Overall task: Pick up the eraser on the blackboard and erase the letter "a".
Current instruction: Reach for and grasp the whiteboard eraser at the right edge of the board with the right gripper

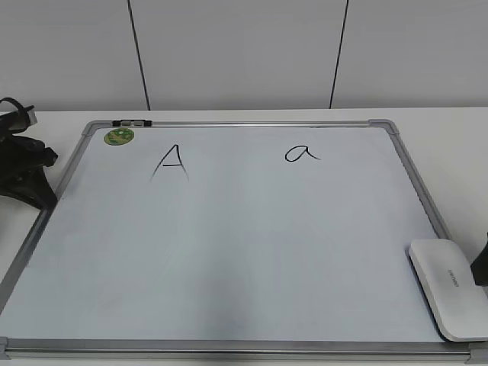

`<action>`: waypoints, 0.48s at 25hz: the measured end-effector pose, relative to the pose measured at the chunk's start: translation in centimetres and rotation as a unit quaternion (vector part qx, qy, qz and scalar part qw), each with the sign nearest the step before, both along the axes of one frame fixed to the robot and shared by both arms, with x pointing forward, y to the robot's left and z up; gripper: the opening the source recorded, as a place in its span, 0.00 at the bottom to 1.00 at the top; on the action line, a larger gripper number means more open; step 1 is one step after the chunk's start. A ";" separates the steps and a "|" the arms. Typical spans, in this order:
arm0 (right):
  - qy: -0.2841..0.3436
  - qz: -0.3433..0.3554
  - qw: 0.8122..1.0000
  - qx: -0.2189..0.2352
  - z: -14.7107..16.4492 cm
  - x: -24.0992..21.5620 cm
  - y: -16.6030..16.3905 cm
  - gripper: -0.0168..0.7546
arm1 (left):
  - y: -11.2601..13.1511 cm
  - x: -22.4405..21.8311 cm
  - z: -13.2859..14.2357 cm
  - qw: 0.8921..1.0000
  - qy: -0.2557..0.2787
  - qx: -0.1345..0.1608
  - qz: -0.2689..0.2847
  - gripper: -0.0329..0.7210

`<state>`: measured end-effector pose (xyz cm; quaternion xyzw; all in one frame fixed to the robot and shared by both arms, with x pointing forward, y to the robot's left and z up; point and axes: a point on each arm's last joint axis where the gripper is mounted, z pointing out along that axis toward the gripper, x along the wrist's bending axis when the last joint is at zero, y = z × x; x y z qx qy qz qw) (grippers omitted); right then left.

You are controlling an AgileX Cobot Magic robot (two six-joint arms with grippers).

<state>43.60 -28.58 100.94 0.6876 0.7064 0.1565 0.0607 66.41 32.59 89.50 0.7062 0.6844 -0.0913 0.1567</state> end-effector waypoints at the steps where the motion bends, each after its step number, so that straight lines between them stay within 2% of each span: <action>1: 0.010 -0.001 1.000 0.000 -0.7 0.5 0.0 0.77 | 0.0 0.0 0.0 1.000 0.000 0.000 0.000 0.09; 8: 0.043 -0.005 0.999 0.008 -3.5 3.1 0.1 0.77 | 0.0 0.0 0.0 1.000 0.000 0.000 0.000 0.09; 12: 0.049 -0.005 0.999 0.008 -4.0 4.5 0.2 0.77 | 0.0 0.0 0.0 1.000 0.000 0.000 0.000 0.09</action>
